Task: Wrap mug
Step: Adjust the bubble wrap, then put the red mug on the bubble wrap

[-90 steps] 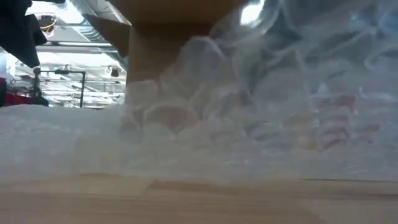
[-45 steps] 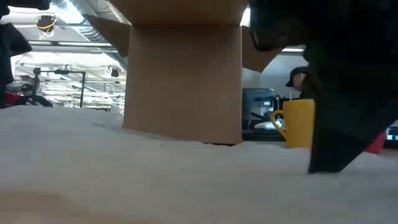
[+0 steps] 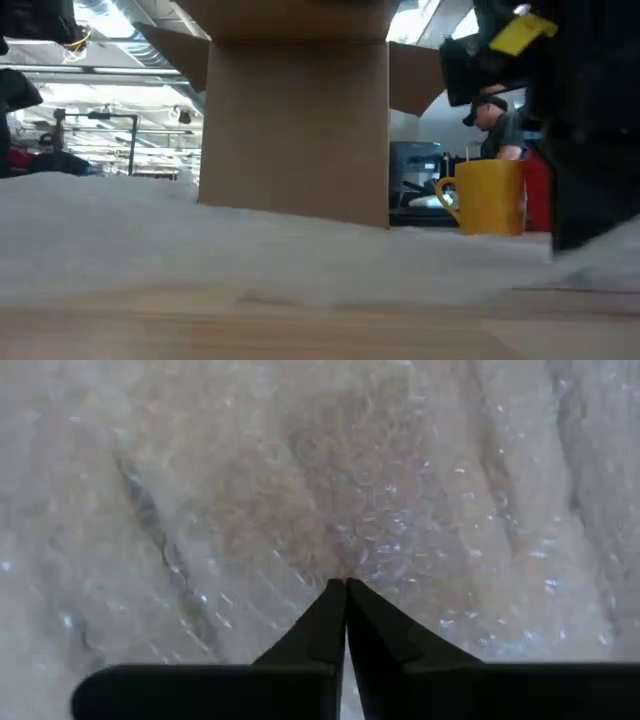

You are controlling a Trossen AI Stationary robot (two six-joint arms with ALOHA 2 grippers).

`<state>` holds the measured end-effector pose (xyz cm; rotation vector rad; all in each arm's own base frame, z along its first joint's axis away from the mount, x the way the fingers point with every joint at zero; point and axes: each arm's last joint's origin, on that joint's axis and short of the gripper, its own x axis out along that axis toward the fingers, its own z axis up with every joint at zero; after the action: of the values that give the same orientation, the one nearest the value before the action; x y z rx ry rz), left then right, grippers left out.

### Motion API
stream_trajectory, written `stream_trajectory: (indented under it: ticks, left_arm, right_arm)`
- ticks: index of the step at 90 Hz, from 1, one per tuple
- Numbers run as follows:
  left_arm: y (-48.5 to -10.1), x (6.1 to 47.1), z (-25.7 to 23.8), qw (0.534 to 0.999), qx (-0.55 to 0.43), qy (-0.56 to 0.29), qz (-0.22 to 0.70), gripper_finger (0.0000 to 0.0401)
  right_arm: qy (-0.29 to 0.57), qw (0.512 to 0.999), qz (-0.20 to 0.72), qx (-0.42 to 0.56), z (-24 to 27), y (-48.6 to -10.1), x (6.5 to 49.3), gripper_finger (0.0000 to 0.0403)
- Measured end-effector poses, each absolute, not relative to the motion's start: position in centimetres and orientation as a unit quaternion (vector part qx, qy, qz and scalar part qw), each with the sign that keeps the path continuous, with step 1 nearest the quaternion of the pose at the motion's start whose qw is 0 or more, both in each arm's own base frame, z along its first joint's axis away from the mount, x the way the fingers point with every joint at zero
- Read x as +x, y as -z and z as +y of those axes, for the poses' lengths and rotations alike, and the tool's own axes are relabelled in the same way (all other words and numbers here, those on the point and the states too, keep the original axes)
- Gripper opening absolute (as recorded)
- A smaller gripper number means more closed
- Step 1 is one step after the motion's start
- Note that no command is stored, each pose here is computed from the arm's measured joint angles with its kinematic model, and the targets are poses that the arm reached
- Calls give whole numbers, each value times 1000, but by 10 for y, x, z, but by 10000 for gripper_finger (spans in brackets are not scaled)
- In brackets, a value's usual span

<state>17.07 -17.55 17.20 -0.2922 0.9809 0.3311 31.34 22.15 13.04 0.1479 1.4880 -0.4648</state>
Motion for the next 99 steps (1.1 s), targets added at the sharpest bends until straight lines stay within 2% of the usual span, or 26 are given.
stream_trajectory:
  ticks: [20, 26, 47, 62, 77, 99]
  left_arm:
    - [-162, 173, -178, 852, -138, -179, 472, 0]
    - [-158, 173, -178, 850, -136, -185, 475, 0]
    - [-156, 179, -184, 860, -140, -160, 464, 0]
    - [-158, 184, -190, 875, -139, -122, 448, 0]
    - [-161, 188, -196, 887, -142, -90, 430, 0]
    - [-168, 191, -195, 900, -116, -65, 416, 0]
  right_arm:
    - [237, 642, 729, 33, 219, -132, 292, 0]
    - [247, 642, 725, 30, 221, -137, 287, 0]
    - [218, 763, 606, 67, 238, -193, 274, 0]
    - [220, 826, 514, 74, 237, -241, 249, 0]
    - [235, 859, 438, 119, 224, -259, 201, 0]
    - [226, 869, 381, 219, 191, -245, 137, 0]
